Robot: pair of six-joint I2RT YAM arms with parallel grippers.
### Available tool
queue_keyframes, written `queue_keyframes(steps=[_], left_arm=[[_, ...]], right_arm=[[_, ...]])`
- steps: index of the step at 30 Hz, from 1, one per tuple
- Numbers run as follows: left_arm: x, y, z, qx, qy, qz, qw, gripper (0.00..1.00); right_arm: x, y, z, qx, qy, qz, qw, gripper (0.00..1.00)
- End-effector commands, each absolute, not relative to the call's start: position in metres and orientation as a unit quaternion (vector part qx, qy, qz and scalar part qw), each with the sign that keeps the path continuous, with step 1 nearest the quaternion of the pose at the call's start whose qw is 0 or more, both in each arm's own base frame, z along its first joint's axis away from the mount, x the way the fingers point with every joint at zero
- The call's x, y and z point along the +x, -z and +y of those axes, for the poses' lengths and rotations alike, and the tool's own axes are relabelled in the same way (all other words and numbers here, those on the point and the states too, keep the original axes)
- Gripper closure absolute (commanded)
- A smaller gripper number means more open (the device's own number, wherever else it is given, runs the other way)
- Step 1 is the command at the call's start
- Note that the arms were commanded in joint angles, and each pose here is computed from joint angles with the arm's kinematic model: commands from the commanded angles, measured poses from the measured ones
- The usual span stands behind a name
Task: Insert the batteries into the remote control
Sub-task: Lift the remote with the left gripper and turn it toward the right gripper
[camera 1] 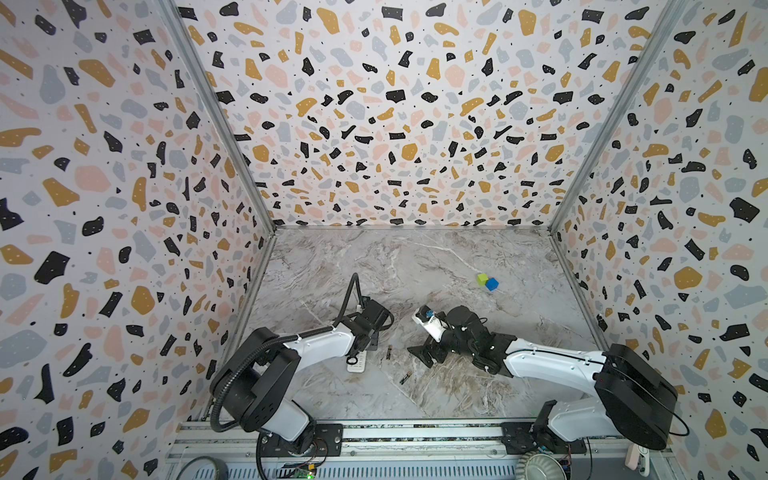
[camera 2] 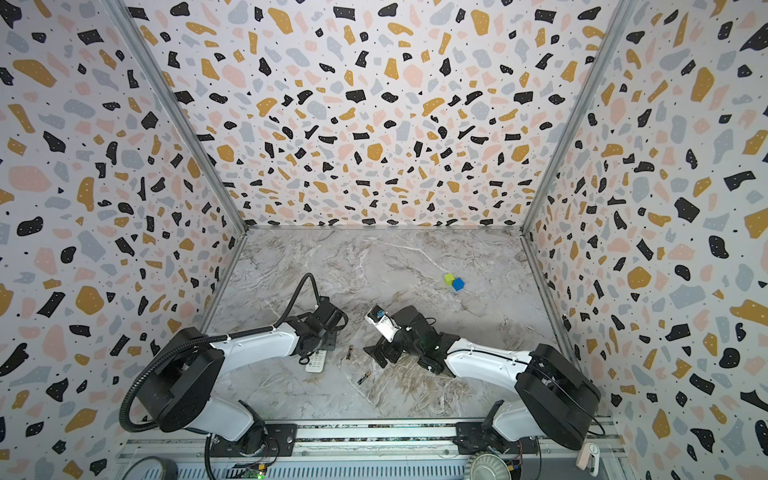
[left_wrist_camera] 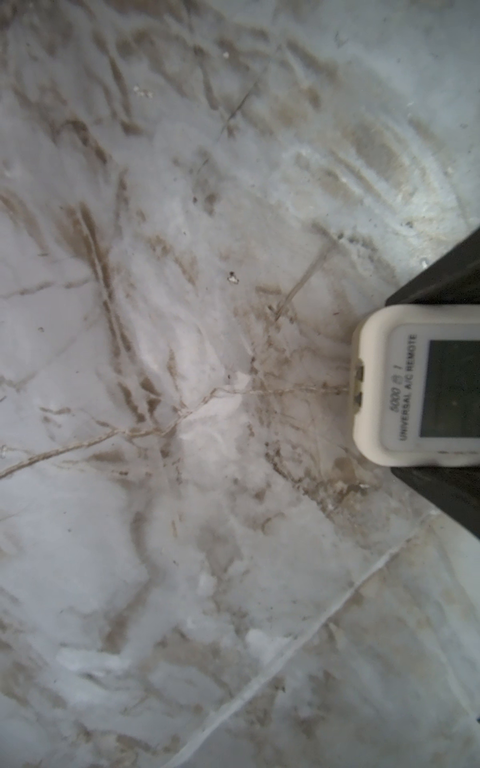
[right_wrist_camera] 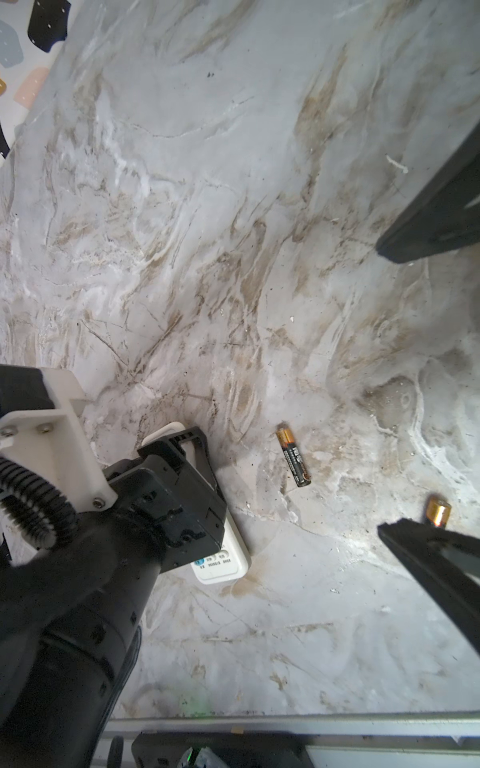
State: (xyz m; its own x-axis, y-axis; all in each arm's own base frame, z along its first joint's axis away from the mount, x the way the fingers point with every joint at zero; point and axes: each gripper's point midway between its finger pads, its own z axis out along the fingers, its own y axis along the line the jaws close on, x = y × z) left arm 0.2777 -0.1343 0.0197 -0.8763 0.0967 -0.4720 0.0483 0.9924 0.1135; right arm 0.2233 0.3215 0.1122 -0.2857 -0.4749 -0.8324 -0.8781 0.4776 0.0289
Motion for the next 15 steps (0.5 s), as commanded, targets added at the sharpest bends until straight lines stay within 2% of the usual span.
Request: queue_keyframes(steps=[1,10,15], left_arm=[[0.272,-0.007,-0.132,0.054,-0.058,0.969,0.234,0.51],[0.284,-0.019,-0.139,0.059,-0.048,0.961,0.264,0.61],[0.297,-0.055,-0.142,0.042,-0.034,0.948,0.315,0.65]], right_arm=[[0.227,-0.131,0.325,-0.442,-0.251,0.753,0.418,0.00],[0.221,-0.165,0.315,-0.403,-0.278,0.755,0.437,0.00],[0.205,-0.177,0.303,-0.363,-0.321,0.761,0.432,0.00]])
